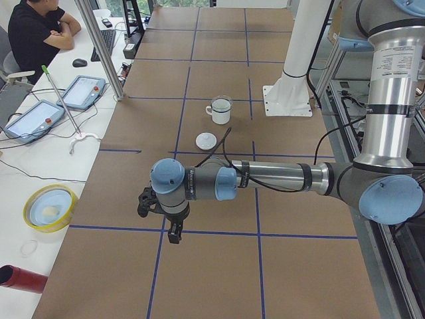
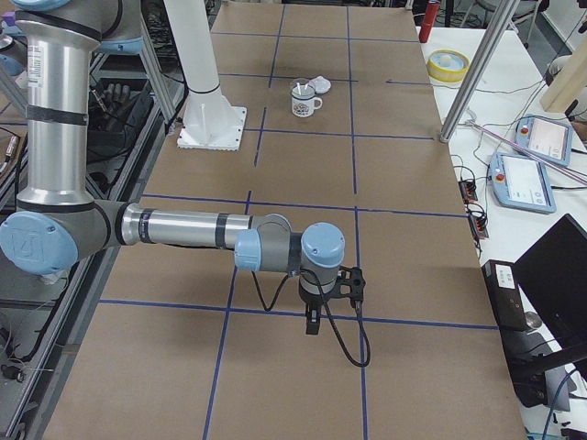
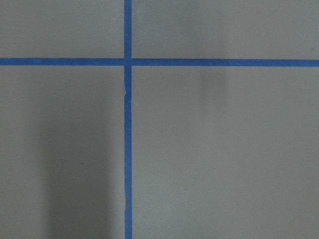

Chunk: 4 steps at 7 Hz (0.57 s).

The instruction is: Place funnel on cup

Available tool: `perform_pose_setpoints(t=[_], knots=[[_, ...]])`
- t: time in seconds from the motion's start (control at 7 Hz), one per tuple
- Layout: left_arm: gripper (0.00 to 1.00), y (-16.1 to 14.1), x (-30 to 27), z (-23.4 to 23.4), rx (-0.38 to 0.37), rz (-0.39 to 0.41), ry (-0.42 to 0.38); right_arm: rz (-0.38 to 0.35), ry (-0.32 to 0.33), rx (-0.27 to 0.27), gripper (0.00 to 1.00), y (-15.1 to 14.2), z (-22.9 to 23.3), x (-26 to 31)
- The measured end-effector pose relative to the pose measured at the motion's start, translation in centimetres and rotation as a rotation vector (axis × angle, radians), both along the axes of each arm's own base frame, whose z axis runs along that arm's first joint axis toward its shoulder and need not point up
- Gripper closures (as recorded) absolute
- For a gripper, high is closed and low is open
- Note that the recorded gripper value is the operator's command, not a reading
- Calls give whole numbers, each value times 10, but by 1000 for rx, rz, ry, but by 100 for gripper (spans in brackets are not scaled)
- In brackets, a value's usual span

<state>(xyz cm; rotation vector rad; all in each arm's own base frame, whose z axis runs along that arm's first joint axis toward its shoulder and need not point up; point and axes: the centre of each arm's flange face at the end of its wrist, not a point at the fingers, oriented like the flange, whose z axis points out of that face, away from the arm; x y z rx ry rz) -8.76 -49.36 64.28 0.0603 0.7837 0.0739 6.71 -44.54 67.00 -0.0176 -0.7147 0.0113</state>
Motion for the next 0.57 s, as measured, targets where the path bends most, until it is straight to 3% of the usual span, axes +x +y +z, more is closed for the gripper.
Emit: perform_pose_setpoints(t=[0.57], knots=[[0,-1,0,-1,-1,-3,-2,0,0,0,0,0,0,0]])
